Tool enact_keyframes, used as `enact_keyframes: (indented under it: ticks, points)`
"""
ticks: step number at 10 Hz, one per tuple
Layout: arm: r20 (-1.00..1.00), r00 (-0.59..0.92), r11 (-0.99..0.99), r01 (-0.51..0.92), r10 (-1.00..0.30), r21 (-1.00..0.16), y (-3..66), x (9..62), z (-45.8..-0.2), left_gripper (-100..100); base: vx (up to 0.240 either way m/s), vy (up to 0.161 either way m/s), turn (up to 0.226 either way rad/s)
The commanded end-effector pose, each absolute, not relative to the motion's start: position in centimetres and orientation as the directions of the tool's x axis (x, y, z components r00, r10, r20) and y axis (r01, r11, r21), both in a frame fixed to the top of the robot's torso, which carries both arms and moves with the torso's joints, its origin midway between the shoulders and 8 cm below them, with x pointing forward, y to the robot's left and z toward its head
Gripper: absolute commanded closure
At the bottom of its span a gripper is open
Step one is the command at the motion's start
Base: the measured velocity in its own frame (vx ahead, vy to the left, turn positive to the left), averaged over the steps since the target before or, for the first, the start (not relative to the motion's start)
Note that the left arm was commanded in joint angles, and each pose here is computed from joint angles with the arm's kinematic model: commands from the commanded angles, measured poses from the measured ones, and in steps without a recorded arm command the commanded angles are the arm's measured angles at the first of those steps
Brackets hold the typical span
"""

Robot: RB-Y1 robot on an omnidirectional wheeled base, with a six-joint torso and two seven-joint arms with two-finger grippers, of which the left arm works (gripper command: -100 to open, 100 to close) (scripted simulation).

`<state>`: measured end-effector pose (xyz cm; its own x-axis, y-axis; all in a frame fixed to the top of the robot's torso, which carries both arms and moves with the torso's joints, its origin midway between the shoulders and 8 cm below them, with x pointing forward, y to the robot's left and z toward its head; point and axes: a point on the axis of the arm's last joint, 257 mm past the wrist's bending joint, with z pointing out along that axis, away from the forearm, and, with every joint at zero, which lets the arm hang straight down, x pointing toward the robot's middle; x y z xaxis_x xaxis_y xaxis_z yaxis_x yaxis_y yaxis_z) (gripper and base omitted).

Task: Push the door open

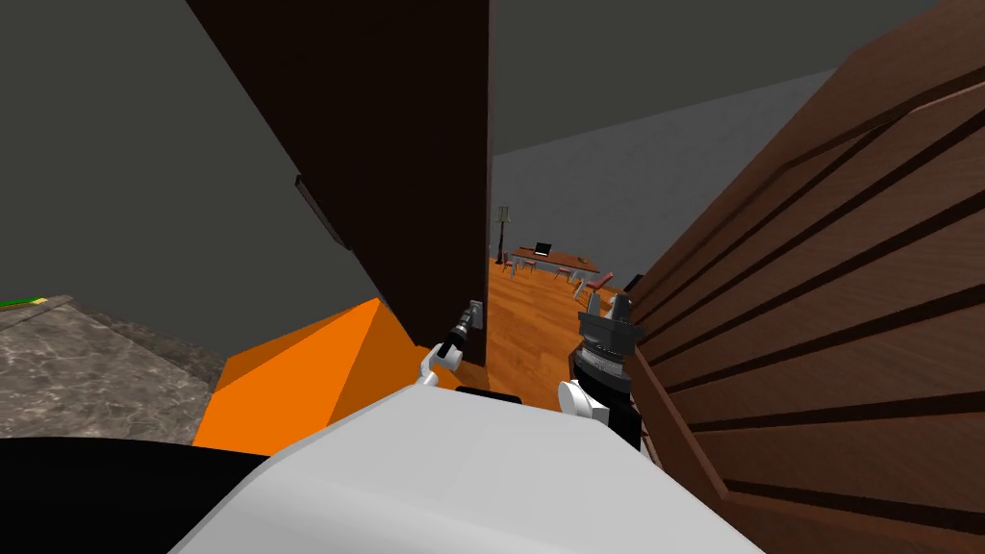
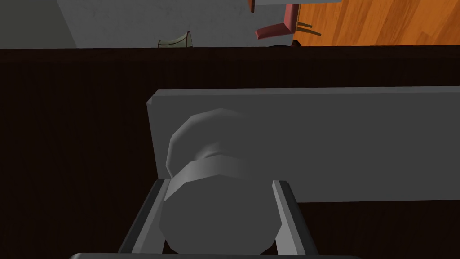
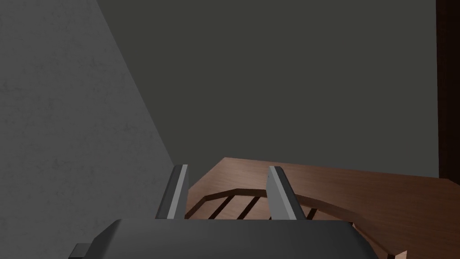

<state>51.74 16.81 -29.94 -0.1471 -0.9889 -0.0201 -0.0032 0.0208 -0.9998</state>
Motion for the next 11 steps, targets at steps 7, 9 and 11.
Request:
enact_keyframes:
  ticks: [7,9,11]
  points:
    - [-0.023,-0.065,0.022,0.011,-0.998,-1.0,20.5,53.5,-29.3,100,0.095,-0.088,0.052]
    - [-0.018,-0.041,0.018,0.008,-0.999,-1.0,21.4,53.8,-29.4,100,0.12,-0.112,0.064]
    - [-0.012,-0.015,0.011,0.005,-1.0,-1.0,22.3,54.1,-29.5,100,0.145,-0.151,0.091]
